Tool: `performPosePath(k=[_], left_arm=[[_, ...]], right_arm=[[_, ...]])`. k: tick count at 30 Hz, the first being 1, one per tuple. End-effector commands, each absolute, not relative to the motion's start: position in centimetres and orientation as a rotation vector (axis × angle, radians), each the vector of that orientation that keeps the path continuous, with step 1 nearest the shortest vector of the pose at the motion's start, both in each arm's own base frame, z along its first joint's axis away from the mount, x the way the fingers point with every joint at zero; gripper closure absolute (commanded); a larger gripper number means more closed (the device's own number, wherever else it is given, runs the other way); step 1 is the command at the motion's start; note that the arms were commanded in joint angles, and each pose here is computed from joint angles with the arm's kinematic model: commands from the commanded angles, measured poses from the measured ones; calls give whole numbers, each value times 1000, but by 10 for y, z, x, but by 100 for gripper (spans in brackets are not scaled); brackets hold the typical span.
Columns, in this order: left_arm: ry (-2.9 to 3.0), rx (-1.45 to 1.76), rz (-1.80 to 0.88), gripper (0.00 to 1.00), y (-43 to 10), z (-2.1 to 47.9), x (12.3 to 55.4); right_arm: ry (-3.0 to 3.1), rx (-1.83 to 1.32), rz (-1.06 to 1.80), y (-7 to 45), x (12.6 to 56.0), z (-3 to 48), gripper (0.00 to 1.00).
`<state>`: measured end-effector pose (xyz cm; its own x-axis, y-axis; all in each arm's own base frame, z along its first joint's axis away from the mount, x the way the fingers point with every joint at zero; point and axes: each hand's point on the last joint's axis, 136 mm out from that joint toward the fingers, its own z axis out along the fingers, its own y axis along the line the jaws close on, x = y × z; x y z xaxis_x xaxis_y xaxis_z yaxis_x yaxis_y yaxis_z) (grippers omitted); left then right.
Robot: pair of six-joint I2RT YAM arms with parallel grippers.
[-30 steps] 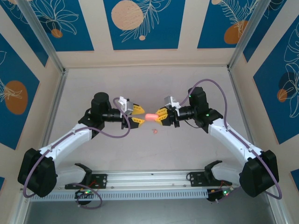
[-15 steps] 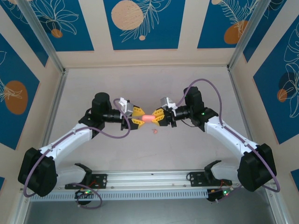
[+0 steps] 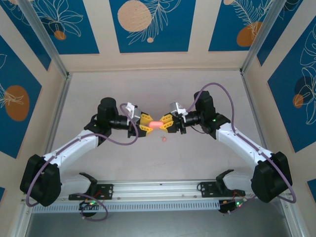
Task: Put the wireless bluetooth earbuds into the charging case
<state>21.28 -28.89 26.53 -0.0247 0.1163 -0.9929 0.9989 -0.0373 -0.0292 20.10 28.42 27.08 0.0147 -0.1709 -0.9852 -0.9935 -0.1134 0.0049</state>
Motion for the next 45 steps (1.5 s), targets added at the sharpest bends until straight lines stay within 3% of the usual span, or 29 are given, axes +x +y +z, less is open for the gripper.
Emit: performPosePath(k=[1,15,19,22,45], left_arm=[[1232,1332,-1266,60,-291,275,204],[1247,1329,-1269,81,-291,272,204],[1247,1332,-1235,82,-290,272,205],[1251,1340,-1225,82,-289,272,204],[1286,1313,-1163,83,-286,261,208]], right_arm=[[1222,-1444,1227,289,198,283,82],[1239,-1438,1216,291,202,283,78],[1295,-1407,1234,293,208,284,63],[1341,-1381,1244,296,216,282,59],[1432,-1252,1208,287,250,284,57]])
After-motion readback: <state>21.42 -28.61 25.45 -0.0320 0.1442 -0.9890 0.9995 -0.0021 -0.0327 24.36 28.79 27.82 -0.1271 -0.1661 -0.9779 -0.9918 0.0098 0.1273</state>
